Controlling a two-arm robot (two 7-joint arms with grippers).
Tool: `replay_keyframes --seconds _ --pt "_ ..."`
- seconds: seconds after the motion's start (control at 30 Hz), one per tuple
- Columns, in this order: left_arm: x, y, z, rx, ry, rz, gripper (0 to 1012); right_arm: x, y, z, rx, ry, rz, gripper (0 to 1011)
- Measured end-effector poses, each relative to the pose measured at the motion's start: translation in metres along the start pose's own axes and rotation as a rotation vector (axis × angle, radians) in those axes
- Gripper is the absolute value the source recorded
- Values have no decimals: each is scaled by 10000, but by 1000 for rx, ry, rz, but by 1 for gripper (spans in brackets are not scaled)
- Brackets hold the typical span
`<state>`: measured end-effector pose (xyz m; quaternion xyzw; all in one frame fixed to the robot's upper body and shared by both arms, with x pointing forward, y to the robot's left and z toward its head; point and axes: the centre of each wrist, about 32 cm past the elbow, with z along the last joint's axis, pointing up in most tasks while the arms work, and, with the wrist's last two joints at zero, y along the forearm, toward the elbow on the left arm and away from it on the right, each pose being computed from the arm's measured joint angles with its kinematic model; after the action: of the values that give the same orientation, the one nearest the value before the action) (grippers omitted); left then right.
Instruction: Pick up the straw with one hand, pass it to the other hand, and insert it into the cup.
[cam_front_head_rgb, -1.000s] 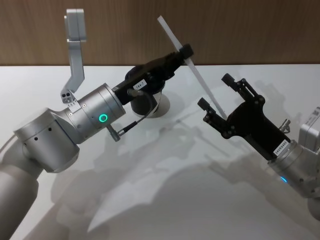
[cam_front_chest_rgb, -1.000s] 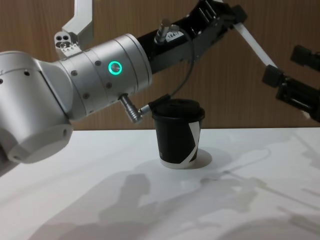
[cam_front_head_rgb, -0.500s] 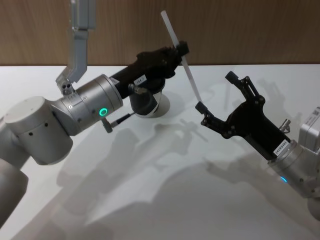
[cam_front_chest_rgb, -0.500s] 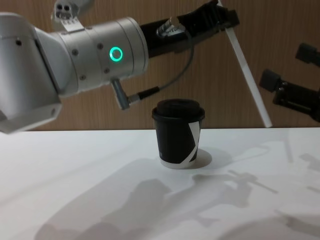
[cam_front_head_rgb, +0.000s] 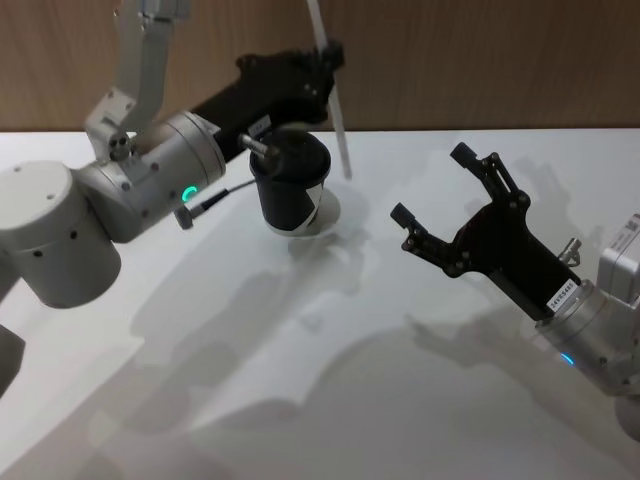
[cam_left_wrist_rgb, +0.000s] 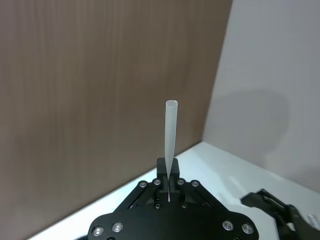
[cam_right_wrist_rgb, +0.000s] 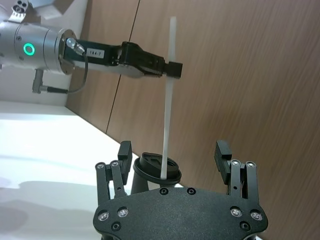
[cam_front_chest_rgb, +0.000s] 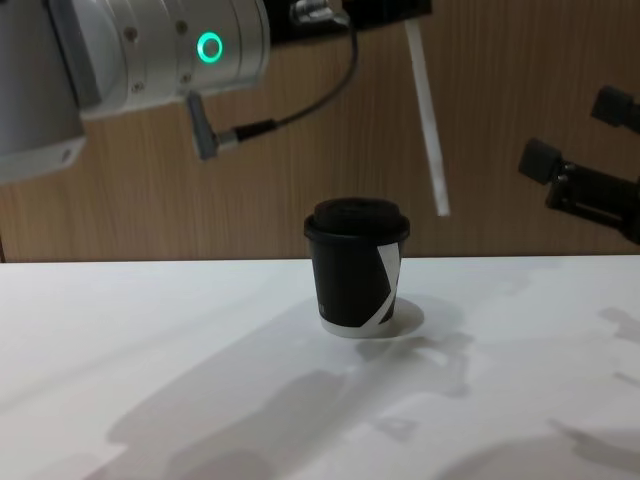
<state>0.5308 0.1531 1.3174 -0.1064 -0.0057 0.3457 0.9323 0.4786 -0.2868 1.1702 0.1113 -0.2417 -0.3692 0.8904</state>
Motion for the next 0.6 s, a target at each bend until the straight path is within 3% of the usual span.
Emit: replay_keyframes --seconds 0.07,0.27,0.47,0.6 --pt "-13 11 48 -5 -40 25 13 0 0 0 0 0 0 1001" --pt "-34 42 166 -25 -114 70 12 0 0 0 0 0 0 1001" --pt "-38 62 244 -41 -152 97 13 0 0 0 0 0 0 1001" --pt "-33 67 271 -41 -161 106 13 0 0 0 0 0 0 1001"
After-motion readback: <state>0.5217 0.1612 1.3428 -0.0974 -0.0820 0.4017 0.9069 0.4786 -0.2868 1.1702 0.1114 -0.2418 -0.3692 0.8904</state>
